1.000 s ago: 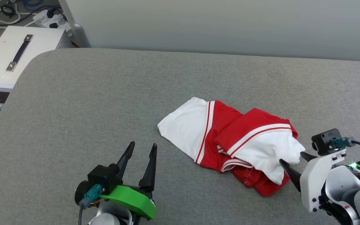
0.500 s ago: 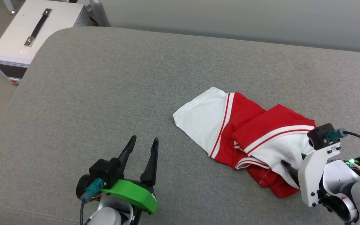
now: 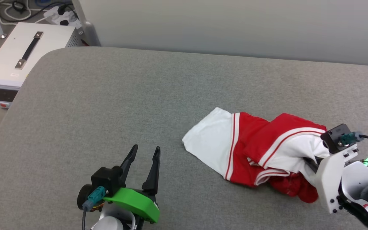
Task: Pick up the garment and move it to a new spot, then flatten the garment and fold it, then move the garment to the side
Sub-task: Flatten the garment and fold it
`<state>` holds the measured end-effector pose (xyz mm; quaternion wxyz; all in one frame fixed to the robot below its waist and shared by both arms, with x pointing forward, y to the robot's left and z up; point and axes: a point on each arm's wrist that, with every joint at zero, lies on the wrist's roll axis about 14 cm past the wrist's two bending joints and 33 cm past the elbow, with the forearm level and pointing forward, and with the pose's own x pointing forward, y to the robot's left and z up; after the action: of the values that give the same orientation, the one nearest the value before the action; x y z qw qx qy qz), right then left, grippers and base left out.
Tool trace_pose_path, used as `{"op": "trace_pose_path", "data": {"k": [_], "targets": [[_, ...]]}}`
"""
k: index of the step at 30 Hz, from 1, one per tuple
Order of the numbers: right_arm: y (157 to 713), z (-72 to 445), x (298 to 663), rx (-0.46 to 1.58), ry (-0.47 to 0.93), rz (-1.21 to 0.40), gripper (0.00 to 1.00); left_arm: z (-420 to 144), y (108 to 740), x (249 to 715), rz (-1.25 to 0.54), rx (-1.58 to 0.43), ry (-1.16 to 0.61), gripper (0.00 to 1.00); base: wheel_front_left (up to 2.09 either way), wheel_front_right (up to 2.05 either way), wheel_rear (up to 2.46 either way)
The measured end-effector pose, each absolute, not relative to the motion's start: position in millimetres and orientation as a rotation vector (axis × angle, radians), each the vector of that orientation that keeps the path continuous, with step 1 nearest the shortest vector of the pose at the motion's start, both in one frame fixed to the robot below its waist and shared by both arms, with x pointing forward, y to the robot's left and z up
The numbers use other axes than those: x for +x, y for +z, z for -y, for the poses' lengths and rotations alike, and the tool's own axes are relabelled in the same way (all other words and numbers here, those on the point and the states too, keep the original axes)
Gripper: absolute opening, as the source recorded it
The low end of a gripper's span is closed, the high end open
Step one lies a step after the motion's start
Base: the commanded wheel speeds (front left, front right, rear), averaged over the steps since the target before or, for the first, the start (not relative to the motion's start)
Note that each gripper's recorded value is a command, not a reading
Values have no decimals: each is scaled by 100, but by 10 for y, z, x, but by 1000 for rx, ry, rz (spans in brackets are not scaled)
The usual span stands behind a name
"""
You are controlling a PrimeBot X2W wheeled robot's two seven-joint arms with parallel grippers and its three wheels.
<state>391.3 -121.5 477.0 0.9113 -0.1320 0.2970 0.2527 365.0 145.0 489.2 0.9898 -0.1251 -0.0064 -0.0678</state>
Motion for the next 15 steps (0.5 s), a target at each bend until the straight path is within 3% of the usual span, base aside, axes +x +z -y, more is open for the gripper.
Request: {"op": "trace_pose_path", "data": {"k": [4, 11, 12, 13, 14, 15], "targets": [[4800, 1738, 3756, -333, 429, -644, 0, -1312, 4939, 3663, 23, -252, -180, 100, 0, 0, 0], [4291, 2123, 3471, -267, 360, -792, 0, -1090, 4824, 3689, -20, -256, -245, 100, 0, 0, 0], [4260, 2145, 3461, -263, 354, -796, 36, -1073, 4811, 3690, -25, -256, -250, 100, 0, 0, 0], [4226, 2171, 3451, -259, 346, -797, 78, -1053, 4794, 3690, -31, -256, -256, 100, 0, 0, 0], [4200, 2190, 3446, -249, 338, -795, 100, -1041, 4781, 3692, -35, -256, -259, 100, 0, 0, 0], [4186, 2196, 3443, -241, 333, -789, 100, -1030, 4774, 3695, -37, -256, -262, 100, 0, 0, 0]]}}
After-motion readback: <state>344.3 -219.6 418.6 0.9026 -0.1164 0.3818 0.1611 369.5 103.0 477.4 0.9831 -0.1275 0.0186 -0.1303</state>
